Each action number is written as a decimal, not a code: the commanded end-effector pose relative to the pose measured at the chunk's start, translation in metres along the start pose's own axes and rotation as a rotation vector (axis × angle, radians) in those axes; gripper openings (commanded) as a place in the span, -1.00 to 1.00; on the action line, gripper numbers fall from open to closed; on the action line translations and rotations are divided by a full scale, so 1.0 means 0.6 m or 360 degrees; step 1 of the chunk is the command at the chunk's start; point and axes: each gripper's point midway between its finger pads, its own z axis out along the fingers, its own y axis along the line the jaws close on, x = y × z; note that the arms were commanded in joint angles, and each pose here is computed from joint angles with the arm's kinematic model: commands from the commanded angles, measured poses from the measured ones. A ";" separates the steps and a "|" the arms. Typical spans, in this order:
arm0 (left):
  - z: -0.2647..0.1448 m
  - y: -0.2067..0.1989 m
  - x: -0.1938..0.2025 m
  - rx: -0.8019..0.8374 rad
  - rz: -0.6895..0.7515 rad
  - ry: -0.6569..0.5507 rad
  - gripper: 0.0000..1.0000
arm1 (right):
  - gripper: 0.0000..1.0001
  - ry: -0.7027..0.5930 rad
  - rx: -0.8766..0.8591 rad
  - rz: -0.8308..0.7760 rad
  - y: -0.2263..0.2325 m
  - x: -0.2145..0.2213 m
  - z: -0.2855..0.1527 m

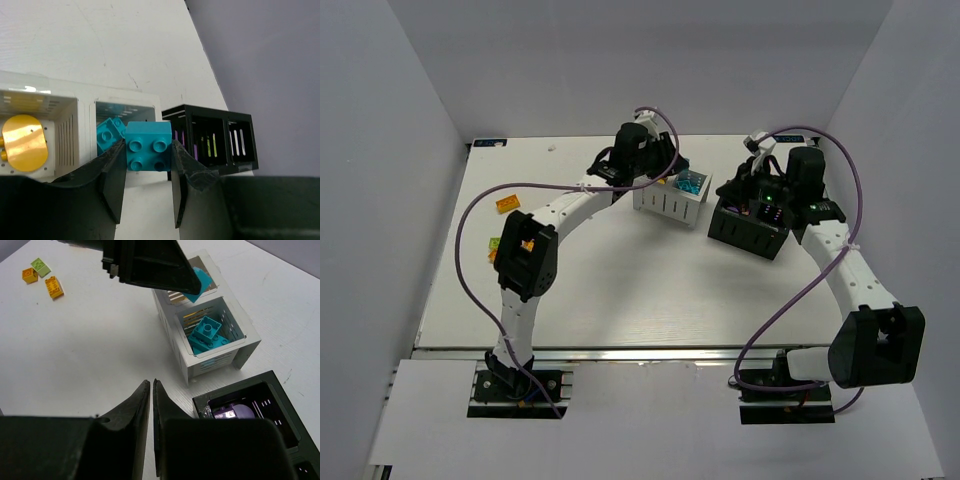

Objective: Sort the legos into containers by color

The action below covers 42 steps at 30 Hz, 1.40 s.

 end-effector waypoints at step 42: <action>-0.104 -0.010 -0.066 -0.0321 0.0163 -0.0197 0.11 | 0.79 -0.0063 -0.0392 -0.0341 0.061 0.009 -0.026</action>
